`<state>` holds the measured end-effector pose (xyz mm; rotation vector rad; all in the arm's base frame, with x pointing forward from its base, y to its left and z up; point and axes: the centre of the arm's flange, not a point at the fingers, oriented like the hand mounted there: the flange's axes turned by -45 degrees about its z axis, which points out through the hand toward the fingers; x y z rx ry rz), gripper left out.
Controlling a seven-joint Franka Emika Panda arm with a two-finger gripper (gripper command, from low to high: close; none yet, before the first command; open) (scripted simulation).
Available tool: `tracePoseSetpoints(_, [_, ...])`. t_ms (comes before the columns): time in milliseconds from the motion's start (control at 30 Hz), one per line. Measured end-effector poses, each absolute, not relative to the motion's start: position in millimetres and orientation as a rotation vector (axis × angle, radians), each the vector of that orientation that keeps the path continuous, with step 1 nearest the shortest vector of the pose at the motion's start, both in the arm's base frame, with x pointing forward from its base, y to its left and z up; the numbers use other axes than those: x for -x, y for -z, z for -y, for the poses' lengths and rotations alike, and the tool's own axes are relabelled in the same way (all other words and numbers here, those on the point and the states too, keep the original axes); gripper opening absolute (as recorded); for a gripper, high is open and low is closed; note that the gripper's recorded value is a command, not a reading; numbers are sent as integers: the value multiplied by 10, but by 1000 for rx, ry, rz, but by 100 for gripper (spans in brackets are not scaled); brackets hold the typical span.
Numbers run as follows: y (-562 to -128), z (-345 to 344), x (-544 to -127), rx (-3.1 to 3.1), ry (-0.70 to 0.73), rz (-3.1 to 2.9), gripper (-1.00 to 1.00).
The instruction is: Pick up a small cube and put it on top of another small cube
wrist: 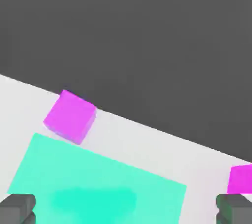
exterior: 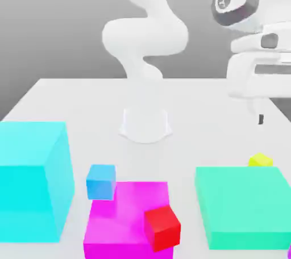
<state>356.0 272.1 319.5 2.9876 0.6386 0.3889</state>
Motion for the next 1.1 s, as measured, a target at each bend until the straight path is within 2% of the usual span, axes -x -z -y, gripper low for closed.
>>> tracePoseSetpoints(233, [-2023, -3276, -2272, -2981, -48, -963, 0])
tracePoseSetpoints(333, [-1831, -3307, -2149, -2993, -9, -979, 0])
tracePoseSetpoints(633, [-1330, -3305, -2126, -2993, -1, -981, 0])
tracePoseSetpoints(667, [-1270, -3293, -2123, -2988, 0, -982, -100])
tracePoseSetpoints(900, [-1257, -3291, -2122, -2989, -1, -982, -100])
tracePoseSetpoints(1100, [-1578, -3333, -2133, -3003, -5, -980, -100])
